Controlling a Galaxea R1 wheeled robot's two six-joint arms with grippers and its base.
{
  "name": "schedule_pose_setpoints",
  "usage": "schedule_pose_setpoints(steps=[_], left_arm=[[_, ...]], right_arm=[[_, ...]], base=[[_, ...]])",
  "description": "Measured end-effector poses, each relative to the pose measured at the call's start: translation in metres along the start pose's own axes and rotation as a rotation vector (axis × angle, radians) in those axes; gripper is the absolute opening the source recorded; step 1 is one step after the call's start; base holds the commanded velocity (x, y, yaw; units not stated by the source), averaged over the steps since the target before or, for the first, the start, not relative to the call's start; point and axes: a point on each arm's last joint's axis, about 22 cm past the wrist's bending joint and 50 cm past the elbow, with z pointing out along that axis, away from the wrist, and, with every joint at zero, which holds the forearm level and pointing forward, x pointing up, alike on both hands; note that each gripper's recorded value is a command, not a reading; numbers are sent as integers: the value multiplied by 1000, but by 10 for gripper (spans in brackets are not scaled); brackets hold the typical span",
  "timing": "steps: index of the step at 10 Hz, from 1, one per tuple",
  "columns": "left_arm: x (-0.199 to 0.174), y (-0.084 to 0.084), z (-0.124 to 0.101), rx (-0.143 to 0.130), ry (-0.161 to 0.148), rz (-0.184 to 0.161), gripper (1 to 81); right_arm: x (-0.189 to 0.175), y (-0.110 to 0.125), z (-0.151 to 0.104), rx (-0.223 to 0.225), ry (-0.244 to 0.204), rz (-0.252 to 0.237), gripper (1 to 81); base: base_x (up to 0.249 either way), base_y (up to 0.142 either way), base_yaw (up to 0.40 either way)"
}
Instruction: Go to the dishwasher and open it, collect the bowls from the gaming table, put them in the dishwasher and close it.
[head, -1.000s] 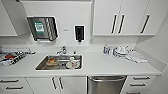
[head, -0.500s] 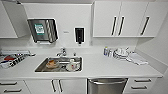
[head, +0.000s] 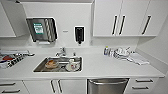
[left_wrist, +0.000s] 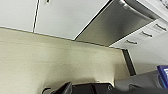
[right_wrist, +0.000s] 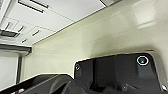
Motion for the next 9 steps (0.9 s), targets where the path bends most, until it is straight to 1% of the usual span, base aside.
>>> schedule_pose_setpoints(steps=[1, 2, 3, 4, 5, 6, 7, 8, 9], left_arm=[[19, 3, 8, -13, 8, -5, 811], [34, 3, 14, -18, 7, -6, 811], [55, 6, 17, -27, 21, 7, 811], [73, 10, 16, -33, 27, 26, 811], [90, 15, 14, -40, 33, 53, 811], [107, 25, 10, -54, 45, 83, 811], [118, 38, 9, -75, 44, 105, 811], [120, 46, 13, -90, 14, 118, 811], [114, 44, 21, -88, -62, 121, 811]], right_arm=[[23, -4, 2, 9, 20, 12, 811], [32, 1, 4, 3, 23, 19, 811], [35, 3, 7, 3, 24, 18, 811], [37, 5, 10, 5, 22, 18, 811], [45, 6, 15, 9, 33, 10, 811], [54, 5, 18, 15, 46, -2, 811], [63, 6, 19, 17, 58, -9, 811], [69, 7, 22, 20, 60, -11, 811], [71, 7, 29, 26, 48, 2, 811]], base=[[0, 0, 0], [0, 0, 0], [0, 0, 0], [0, 0, 0], [0, 0, 0], [0, 0, 0], [0, 0, 0], [0, 0, 0], [0, 0, 0]])
